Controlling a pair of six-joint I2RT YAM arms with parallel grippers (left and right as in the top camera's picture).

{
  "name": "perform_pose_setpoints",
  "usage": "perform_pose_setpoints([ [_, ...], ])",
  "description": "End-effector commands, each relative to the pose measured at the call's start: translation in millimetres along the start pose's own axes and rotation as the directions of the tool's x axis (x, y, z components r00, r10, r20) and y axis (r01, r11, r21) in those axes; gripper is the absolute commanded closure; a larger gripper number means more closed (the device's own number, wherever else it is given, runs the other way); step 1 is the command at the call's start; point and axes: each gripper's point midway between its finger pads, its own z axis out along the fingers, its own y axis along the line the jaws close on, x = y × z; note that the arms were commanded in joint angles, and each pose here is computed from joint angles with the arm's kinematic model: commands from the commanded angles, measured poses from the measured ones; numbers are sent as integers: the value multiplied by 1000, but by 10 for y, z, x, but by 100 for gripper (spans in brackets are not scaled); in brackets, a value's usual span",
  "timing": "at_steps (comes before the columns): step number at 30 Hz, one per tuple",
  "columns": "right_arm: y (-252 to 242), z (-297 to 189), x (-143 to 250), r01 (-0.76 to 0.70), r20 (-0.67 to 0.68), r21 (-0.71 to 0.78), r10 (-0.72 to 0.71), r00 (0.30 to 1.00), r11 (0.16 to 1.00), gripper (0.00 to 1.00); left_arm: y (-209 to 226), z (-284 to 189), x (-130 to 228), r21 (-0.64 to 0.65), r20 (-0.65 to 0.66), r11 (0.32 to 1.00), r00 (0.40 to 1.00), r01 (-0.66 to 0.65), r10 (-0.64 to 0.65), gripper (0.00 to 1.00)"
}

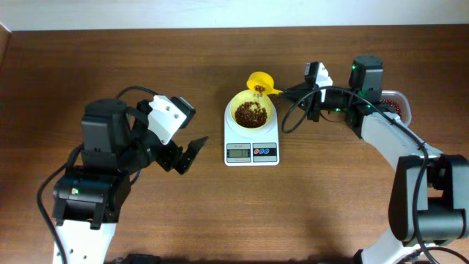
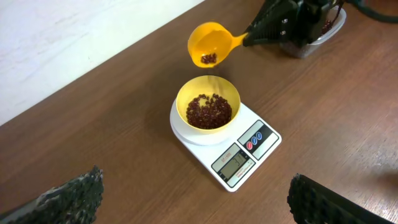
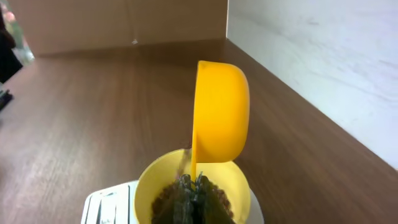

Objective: Scoop item into bowl and weigh 50g on scale
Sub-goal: 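Tilt the scoop with the right gripper to pour beans into bowl, then return the scoop to the bean tub and scoop more beans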

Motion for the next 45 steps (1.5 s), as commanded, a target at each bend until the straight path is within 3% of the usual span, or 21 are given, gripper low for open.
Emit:
perform_pose_setpoints([
  [1, -16, 23, 111, 84, -28, 10, -84, 996, 996, 96, 29, -45, -75, -15, 17, 1000, 1000, 3, -3, 1],
  [8, -62, 20, 141, 87, -48, 36, -86, 995, 996, 96, 29, -45, -75, -15, 17, 1000, 1000, 3, -3, 1],
  [10, 107, 30, 6, 98, 29, -56, -97, 995, 994, 96, 29, -45, -75, -15, 17, 1000, 1000, 3, -3, 1],
  [12, -112, 69, 252, 72, -99, 72, -64, 993, 995, 96, 29, -45, -75, -15, 17, 1000, 1000, 3, -3, 1],
  [15, -60, 83, 196, 83, -63, 36, -81, 995, 996, 96, 29, -45, -75, -15, 17, 1000, 1000, 3, -3, 1],
  [17, -169, 87, 307, 100, -117, 91, -89, 989, 991, 96, 29, -45, -75, -15, 17, 1000, 1000, 3, -3, 1],
  [21, -40, 91, 69, 152, -25, 18, -152, 988, 988, 96, 29, -45, -75, -15, 17, 1000, 1000, 3, -3, 1],
  [26, -251, -94, -91, 57, -9, 83, -57, 998, 995, 96, 29, -45, -75, -15, 17, 1000, 1000, 3, -3, 1],
  [31, -601, -499, -590, 126, 20, 198, -133, 991, 972, 96, 29, -45, -75, -15, 17, 1000, 1000, 3, -3, 1],
  [34, -666, -529, -822, -88, 96, 197, 70, 993, 977, 96, 29, -45, -75, -15, 17, 1000, 1000, 3, -3, 1],
  [36, -655, -500, -808, -359, 142, 157, 338, 930, 920, 96, 29, -45, -75, -15, 17, 1000, 1000, 3, -3, 1],
  [38, -632, -455, -805, -461, 154, 131, 442, 884, 878, 96, 29, -45, -75, -15, 17, 1000, 1000, 3, -3, 1],
  [40, -644, -414, -796, -472, 154, 144, 451, 879, 870, 96, 29, -45, -75, -15, 17, 1000, 1000, 3, -3, 1],
  [43, -888, -474, -541, -560, 169, 314, 535, 828, 767, 96, 29, -45, -75, -15, 17, 1000, 1000, 3, -3, 1],
  [45, -1099, -634, -66, -608, 166, 546, 636, 753, 577, 96, 29, -45, -75, -15, 17, 1000, 1000, 3, -3, 1],
])
